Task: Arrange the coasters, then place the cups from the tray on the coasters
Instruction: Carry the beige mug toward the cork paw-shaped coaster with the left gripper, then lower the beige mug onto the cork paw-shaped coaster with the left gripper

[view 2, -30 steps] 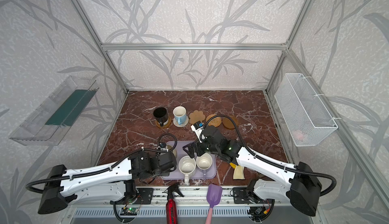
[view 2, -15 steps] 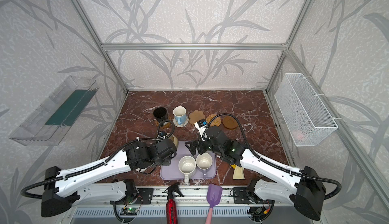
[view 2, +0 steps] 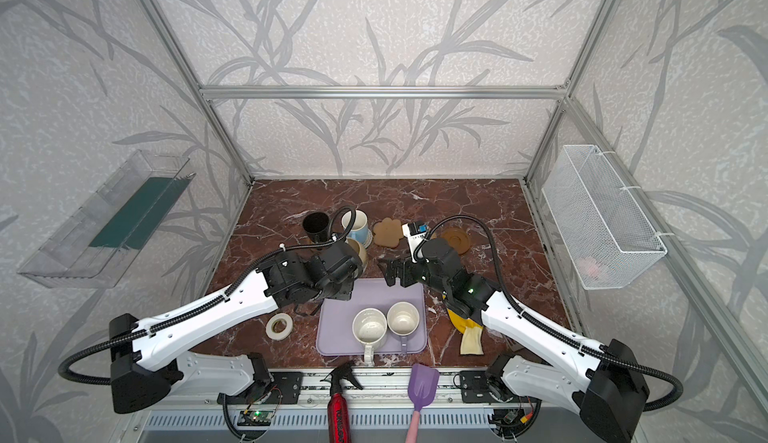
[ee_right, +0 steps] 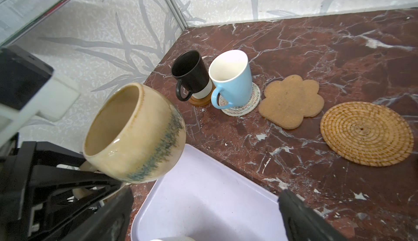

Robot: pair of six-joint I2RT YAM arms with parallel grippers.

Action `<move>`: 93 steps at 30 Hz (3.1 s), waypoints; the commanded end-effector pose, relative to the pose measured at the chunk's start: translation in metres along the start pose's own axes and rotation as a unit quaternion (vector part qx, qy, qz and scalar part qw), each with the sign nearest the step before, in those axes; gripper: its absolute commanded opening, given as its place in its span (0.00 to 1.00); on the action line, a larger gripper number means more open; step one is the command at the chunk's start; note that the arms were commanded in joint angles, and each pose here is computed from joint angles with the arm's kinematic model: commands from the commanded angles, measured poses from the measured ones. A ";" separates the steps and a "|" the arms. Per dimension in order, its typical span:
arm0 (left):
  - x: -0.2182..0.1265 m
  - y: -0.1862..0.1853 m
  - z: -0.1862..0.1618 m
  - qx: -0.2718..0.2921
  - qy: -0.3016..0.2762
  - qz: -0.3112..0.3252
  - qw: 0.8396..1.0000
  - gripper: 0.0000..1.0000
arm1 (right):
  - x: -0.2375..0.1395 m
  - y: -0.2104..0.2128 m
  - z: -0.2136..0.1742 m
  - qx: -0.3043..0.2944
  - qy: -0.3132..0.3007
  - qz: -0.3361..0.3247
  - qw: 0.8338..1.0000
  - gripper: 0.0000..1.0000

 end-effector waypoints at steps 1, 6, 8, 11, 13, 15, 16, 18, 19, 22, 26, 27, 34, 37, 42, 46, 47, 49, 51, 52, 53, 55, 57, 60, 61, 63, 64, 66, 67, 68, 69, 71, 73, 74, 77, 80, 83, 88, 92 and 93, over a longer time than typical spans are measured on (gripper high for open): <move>-0.009 -0.005 0.038 0.007 -0.054 -0.005 0.998 0.00 | -0.006 0.006 0.025 -0.002 -0.018 0.015 1.000 0.99; 0.003 -0.010 0.063 0.010 -0.050 -0.015 0.999 0.00 | -0.009 -0.004 0.041 0.007 -0.011 0.027 1.000 0.99; 0.006 -0.013 0.076 0.011 -0.054 -0.019 0.998 0.00 | -0.011 -0.010 0.047 0.008 -0.011 0.030 0.999 0.99; 0.011 -0.018 0.092 0.012 -0.056 -0.023 0.998 0.00 | -0.015 -0.013 0.051 0.005 -0.004 0.050 0.999 0.99; 0.015 -0.021 0.102 0.012 -0.057 -0.027 0.998 0.00 | -0.018 -0.012 0.052 0.001 0.005 0.070 0.998 0.99; 0.021 -0.026 0.110 0.013 -0.056 -0.031 0.998 0.00 | -0.022 -0.009 0.053 -0.008 0.009 0.092 0.996 0.99; 0.025 -0.027 0.115 0.012 -0.056 -0.032 0.998 0.00 | -0.024 -0.009 0.054 -0.012 0.008 0.093 0.996 0.99; 0.030 -0.031 0.123 0.012 -0.057 -0.036 0.998 0.00 | -0.027 -0.013 0.057 -0.015 0.002 0.086 0.996 0.99; 0.034 -0.033 0.128 0.013 -0.058 -0.036 0.998 0.00 | -0.028 -0.016 0.059 -0.014 -0.001 0.083 0.996 0.99; 0.041 -0.036 0.141 0.014 -0.059 -0.032 0.998 0.00 | -0.028 -0.026 0.065 -0.003 -0.007 0.070 0.997 0.99; 0.056 -0.035 0.157 0.000 -0.062 -0.015 0.998 0.00 | -0.023 -0.043 0.074 0.022 -0.019 0.031 0.999 0.99; 0.061 -0.034 0.160 -0.006 -0.062 -0.013 0.998 0.00 | -0.022 -0.047 0.076 0.030 -0.021 0.023 0.999 0.99; 0.097 -0.040 0.176 -0.022 -0.055 -0.004 0.998 0.00 | -0.015 -0.046 0.083 0.037 -0.035 0.063 0.997 0.99; 0.110 -0.041 0.180 -0.023 -0.055 0.001 0.998 0.00 | -0.014 -0.051 0.080 0.038 -0.031 0.056 0.997 0.99; 0.129 -0.037 0.185 -0.013 -0.048 0.033 0.998 0.00 | -0.013 -0.061 0.074 0.040 -0.031 0.048 0.998 0.99; 0.147 -0.040 0.186 -0.021 -0.044 0.027 0.998 0.00 | -0.008 -0.077 0.070 0.055 -0.027 0.037 0.997 0.99; 0.150 -0.040 0.186 -0.022 -0.042 0.028 0.998 0.00 | -0.006 -0.083 0.068 0.066 -0.020 0.036 0.997 0.99; 0.157 -0.039 0.184 -0.022 -0.037 0.031 0.999 0.00 | -0.003 -0.089 0.065 0.082 -0.010 0.040 0.996 0.99; 0.162 -0.038 0.184 -0.029 -0.036 0.036 0.998 0.00 | 0.000 -0.092 0.062 0.086 -0.002 0.040 0.995 0.99; 0.165 -0.037 0.183 -0.028 -0.035 0.038 0.998 0.00 | 0.001 -0.094 0.061 0.085 0.000 0.037 0.996 0.99; 0.168 -0.036 0.182 -0.028 -0.032 0.040 0.998 0.00 | 0.002 -0.095 0.059 0.086 0.004 0.037 0.996 0.99; 0.173 -0.034 0.181 -0.029 -0.028 0.044 0.998 0.00 | 0.004 -0.097 0.056 0.086 0.011 0.036 0.996 0.99; 0.177 -0.032 0.179 -0.029 -0.025 0.048 0.998 0.00 | 0.006 -0.099 0.053 0.088 0.017 0.037 0.995 0.99; 0.182 -0.032 0.178 -0.029 -0.023 0.050 0.998 0.00 | 0.009 -0.101 0.050 0.088 0.024 0.035 0.995 0.99; 0.184 -0.032 0.178 -0.028 -0.022 0.051 0.998 0.00 | 0.009 -0.102 0.048 0.089 0.026 0.034 0.995 0.99; 0.187 -0.032 0.177 -0.027 -0.021 0.055 0.998 0.00 | 0.011 -0.103 0.047 0.090 0.029 0.034 0.995 0.99; 0.189 -0.032 0.176 -0.026 -0.019 0.056 0.998 0.00 | 0.011 -0.103 0.046 0.089 0.031 0.034 0.995 0.99; 0.191 -0.030 0.174 -0.026 -0.018 0.061 0.998 0.00 | 0.011 -0.103 0.046 0.089 0.032 0.034 0.995 0.99; 0.193 -0.030 0.174 -0.026 -0.017 0.062 0.998 0.00 | 0.012 -0.104 0.045 0.089 0.032 0.033 0.995 0.99; 0.193 -0.030 0.174 -0.025 -0.018 0.062 0.998 0.00 | 0.011 -0.104 0.046 0.088 0.032 0.034 0.995 0.99; 0.194 -0.031 0.174 -0.024 -0.018 0.063 0.998 0.00 | 0.012 -0.104 0.046 0.088 0.032 0.033 0.995 0.99; 0.197 -0.030 0.174 -0.023 -0.018 0.064 0.998 0.00 | 0.013 -0.105 0.045 0.087 0.033 0.033 0.995 0.99; 0.199 -0.030 0.174 -0.021 -0.017 0.065 0.998 0.00 | 0.014 -0.105 0.045 0.088 0.035 0.033 0.995 0.99; 0.200 -0.031 0.174 -0.022 -0.016 0.064 0.998 0.00 | 0.014 -0.105 0.045 0.088 0.036 0.033 0.995 0.99; 0.204 -0.030 0.172 -0.019 -0.013 0.068 0.997 0.00 | 0.015 -0.107 0.044 0.087 0.038 0.031 0.995 0.99; 0.206 -0.028 0.171 -0.019 -0.012 0.074 0.997 0.00 | 0.015 -0.108 0.042 0.086 0.040 0.029 0.995 0.99; 0.207 -0.027 0.168 -0.020 -0.007 0.073 0.997 0.00 | 0.015 -0.108 0.042 0.086 0.041 0.027 0.995 0.99; 0.207 -0.026 0.163 -0.026 0.005 0.075 0.997 0.00 | 0.015 -0.109 0.042 0.086 0.042 0.027 0.995 0.99; 0.210 -0.030 0.156 -0.029 0.015 0.063 0.997 0.00 | 0.014 -0.108 0.041 0.086 0.043 0.027 0.995 0.99; 0.211 -0.030 0.155 -0.030 0.017 0.062 0.997 0.00 | 0.015 -0.108 0.040 0.086 0.043 0.027 0.995 0.99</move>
Point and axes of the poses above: each gripper's point midway between its finger pads, its own x axis out along the fingers, its own y axis along the line the jaws close on, z = x × y, the point moved 1 cm from there along -x, back along the fingers, and after that the axes turned 11 degrees about x, right-handed, at the moved point
